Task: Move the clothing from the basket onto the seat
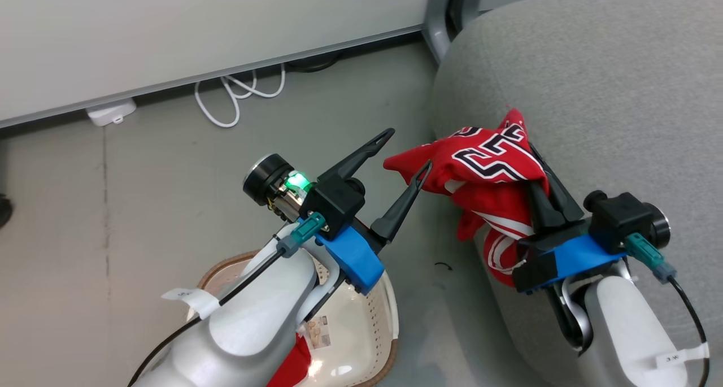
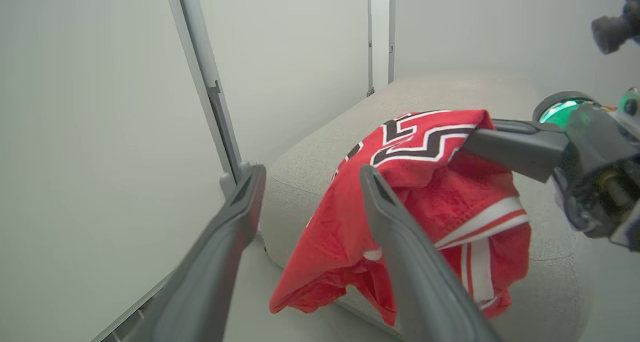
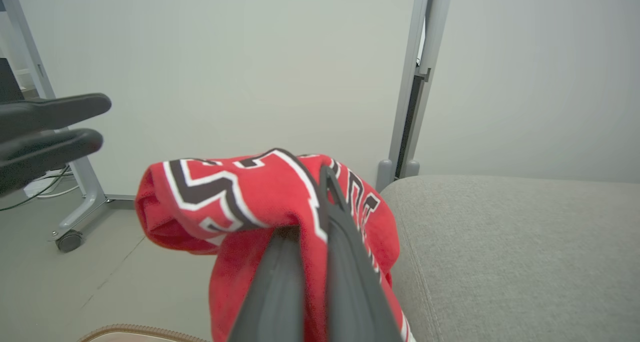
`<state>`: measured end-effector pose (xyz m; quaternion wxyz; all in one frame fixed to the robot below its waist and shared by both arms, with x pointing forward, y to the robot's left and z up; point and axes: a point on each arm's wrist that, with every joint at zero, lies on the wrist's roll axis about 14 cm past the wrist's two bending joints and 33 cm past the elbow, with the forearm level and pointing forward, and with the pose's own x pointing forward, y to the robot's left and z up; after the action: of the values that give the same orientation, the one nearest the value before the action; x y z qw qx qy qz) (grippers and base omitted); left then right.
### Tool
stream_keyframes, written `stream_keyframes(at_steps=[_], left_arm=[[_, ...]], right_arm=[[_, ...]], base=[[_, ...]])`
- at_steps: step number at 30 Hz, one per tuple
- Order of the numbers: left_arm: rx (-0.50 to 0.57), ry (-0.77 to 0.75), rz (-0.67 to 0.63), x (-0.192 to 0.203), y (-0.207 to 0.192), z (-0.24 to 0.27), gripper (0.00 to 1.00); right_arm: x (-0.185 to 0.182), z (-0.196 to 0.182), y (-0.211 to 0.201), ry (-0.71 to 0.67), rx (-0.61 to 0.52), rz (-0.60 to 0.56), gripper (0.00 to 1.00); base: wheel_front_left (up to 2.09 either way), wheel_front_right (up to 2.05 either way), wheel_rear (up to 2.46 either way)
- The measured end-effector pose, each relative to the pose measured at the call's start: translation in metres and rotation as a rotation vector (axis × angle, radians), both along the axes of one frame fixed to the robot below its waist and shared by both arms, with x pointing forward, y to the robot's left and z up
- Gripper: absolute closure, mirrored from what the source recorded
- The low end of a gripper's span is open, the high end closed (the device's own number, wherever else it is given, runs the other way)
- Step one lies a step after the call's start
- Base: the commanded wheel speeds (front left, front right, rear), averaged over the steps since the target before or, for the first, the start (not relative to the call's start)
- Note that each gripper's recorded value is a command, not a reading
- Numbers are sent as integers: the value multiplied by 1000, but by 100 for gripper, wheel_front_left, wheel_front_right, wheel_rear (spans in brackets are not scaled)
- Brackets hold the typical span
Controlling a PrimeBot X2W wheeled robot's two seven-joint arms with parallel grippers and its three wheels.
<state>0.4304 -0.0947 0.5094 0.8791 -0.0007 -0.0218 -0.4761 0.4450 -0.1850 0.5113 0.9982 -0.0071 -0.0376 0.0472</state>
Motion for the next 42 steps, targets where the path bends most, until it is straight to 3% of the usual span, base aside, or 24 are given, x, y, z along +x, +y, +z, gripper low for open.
stream_keyframes(at_steps=[12, 18, 26, 33, 42], left_arm=[[-15, 9, -118, -21, -38, -2, 0], [-21, 18, -122, -19, -40, -5, 0], [-25, 18, -97, 1, -33, -15, 0], [-23, 28, -71, 33, -26, -39, 0], [-7, 79, -62, 65, -19, -92, 0]], right_arm=[[-34, -2, -53, 8, 7, -162, 100], [-31, 6, -59, -22, 8, -184, 100], [5, 77, -90, -230, -47, -227, 100], [40, 133, -136, -392, -166, -310, 100], [85, 146, -193, -446, -279, -429, 100]], base=[[0, 0, 0], [0, 0, 0], [0, 0, 0], [0, 0, 0], [0, 0, 0]])
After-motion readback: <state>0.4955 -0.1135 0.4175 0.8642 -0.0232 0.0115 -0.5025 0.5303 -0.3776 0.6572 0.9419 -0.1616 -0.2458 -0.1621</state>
